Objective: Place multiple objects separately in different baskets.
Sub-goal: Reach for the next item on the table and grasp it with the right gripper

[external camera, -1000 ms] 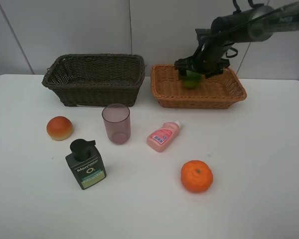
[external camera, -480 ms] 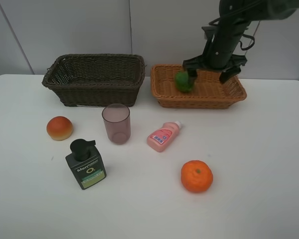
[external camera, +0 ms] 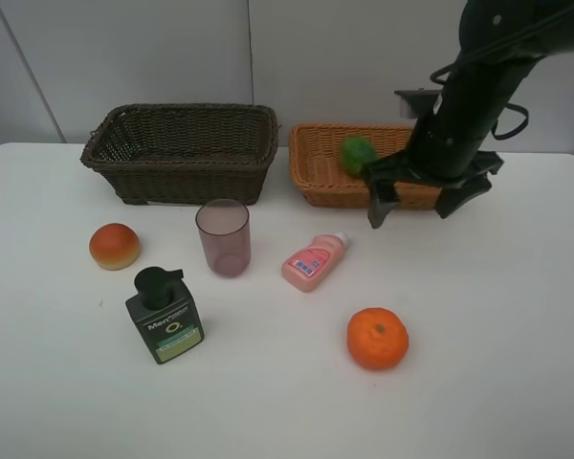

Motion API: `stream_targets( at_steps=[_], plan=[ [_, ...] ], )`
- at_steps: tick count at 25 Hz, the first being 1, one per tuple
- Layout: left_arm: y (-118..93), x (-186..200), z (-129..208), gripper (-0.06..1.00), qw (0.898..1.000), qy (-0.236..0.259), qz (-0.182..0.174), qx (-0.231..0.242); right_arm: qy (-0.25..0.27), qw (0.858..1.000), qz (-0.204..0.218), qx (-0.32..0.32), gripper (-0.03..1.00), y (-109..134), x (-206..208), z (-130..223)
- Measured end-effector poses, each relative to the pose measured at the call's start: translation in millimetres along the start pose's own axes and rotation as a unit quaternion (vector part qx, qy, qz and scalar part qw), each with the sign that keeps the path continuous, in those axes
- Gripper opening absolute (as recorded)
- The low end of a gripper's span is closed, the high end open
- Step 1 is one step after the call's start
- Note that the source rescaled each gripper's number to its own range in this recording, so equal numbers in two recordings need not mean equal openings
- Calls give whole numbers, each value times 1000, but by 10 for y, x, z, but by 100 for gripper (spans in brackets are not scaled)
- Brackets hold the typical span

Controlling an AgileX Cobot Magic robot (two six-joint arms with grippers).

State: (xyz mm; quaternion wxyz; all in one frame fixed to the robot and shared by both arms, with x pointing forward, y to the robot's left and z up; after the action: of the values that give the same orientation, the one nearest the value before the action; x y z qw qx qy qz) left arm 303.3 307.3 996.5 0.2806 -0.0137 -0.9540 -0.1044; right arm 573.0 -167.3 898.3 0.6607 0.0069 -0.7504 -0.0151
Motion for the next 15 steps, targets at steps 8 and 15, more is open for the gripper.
stream_targets(
  at_steps=[8,15],
  plan=[
    [0,0,0,100,1000,0,0,0,44,999,1,-28,98,227,-57,674],
    [0,0,0,100,1000,0,0,0,37,992,-7,-123,98,422,-244,914]
  ],
)
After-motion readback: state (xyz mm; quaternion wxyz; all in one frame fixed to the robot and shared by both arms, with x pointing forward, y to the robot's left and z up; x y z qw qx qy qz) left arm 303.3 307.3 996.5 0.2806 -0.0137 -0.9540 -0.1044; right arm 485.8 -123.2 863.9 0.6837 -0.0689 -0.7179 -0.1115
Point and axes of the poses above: a point on each arm's last joint axis where the gripper is mounted, x pointing back along that axis away from the gripper, y along the wrist's bending axis when the last joint is at zero, z = x × y, the point moved 9 cm from there along -x, pointing out along that axis toward the gripper, and after that the axes turned 14 degrees about -x, right-handed, at the moved point
